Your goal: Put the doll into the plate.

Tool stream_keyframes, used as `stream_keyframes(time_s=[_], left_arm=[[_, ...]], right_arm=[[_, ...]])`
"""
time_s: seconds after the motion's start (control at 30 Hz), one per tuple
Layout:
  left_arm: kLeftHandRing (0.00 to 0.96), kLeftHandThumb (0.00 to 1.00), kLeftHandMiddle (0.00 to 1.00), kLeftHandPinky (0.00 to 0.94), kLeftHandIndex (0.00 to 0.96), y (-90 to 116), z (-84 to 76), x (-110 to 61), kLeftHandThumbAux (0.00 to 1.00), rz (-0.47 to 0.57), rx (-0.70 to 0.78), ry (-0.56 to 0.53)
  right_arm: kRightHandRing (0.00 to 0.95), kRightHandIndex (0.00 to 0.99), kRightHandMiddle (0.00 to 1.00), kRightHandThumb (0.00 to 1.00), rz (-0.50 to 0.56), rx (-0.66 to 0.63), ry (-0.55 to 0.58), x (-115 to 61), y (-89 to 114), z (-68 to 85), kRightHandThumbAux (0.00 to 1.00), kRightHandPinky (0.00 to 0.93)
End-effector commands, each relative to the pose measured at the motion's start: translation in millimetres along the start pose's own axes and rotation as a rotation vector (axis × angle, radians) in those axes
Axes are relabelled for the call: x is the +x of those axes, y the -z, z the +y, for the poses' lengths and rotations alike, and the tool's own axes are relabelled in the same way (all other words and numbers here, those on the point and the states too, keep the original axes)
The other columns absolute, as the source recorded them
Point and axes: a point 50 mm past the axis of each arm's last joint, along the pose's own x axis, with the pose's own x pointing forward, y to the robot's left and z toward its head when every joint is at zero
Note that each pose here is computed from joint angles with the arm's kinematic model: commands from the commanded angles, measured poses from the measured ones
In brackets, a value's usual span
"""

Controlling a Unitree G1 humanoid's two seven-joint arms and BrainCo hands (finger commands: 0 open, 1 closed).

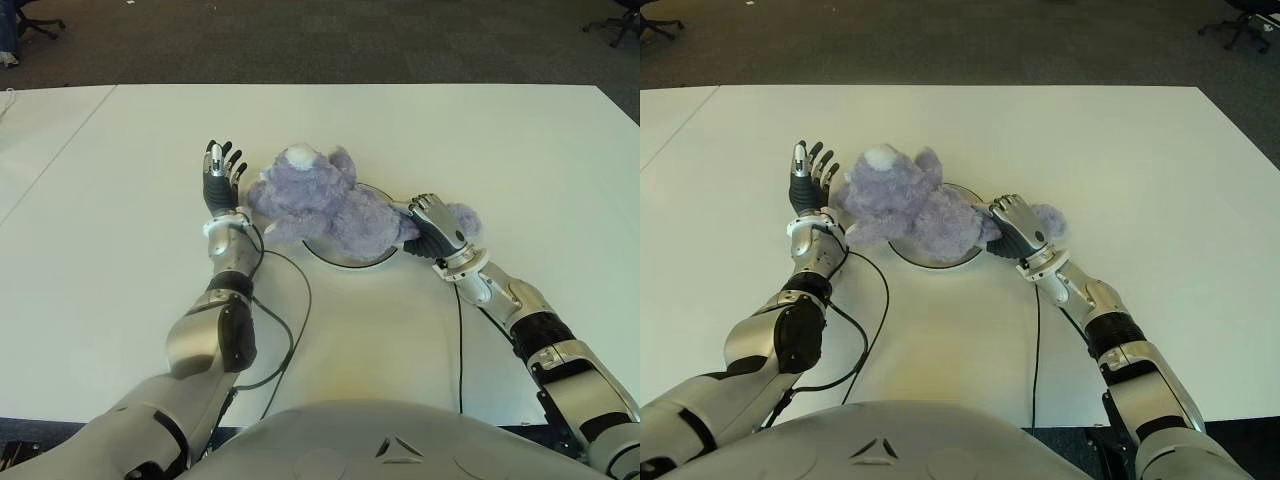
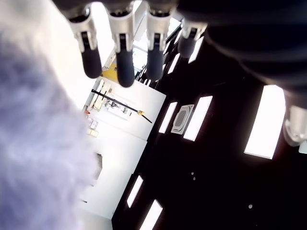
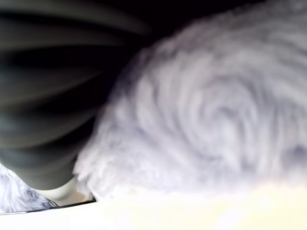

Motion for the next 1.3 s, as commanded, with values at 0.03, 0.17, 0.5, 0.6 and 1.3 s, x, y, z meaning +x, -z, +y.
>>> stream_keyframes(time_s=[0.03, 0.17, 0.5, 0.6, 1.3], left_arm=[[0.198, 0.000, 0.169, 0.219, 0.000, 92.7, 66.1, -114.6, 0.390, 0.455, 0.023, -0.205], [0.196, 0.000, 0.169, 0.213, 0.000, 92.7, 66.7, -114.4, 0.388, 0.466, 0.049, -0.203], [0.188, 0.000, 0.165, 0.197, 0.000, 92.6, 67.0, -114.6, 0.400, 0.468, 0.060, -0.194], [0.186, 0.000, 0.165, 0.192, 0.001, 92.7, 67.3, -114.7, 0.403, 0.470, 0.063, -0.193], [0.206, 0.000, 0.177, 0.228, 0.007, 92.2, 67.6, -115.0, 0.383, 0.466, 0.064, -0.181]], right_arm=[[0.858, 0.655, 0.840, 0.417, 0.133, 0.035, -0.258, -35.4, -0.1, 43.2, 0.716, 0.867], [0.813, 0.530, 0.793, 0.384, 0.173, 0.091, -0.357, -35.6, 2.0, 47.4, 0.678, 0.819], [0.028, 0.011, 0.024, 0.110, 0.238, 0.322, -0.493, -39.1, 1.0, 50.4, 0.453, 0.031], [0.000, 0.000, 0.000, 0.094, 0.236, 0.340, -0.534, -39.8, 0.0, 49.0, 0.414, 0.000], [0.000, 0.000, 0.000, 0.044, 0.236, 0.392, -0.699, -33.9, -2.9, 38.7, 0.258, 0.000]])
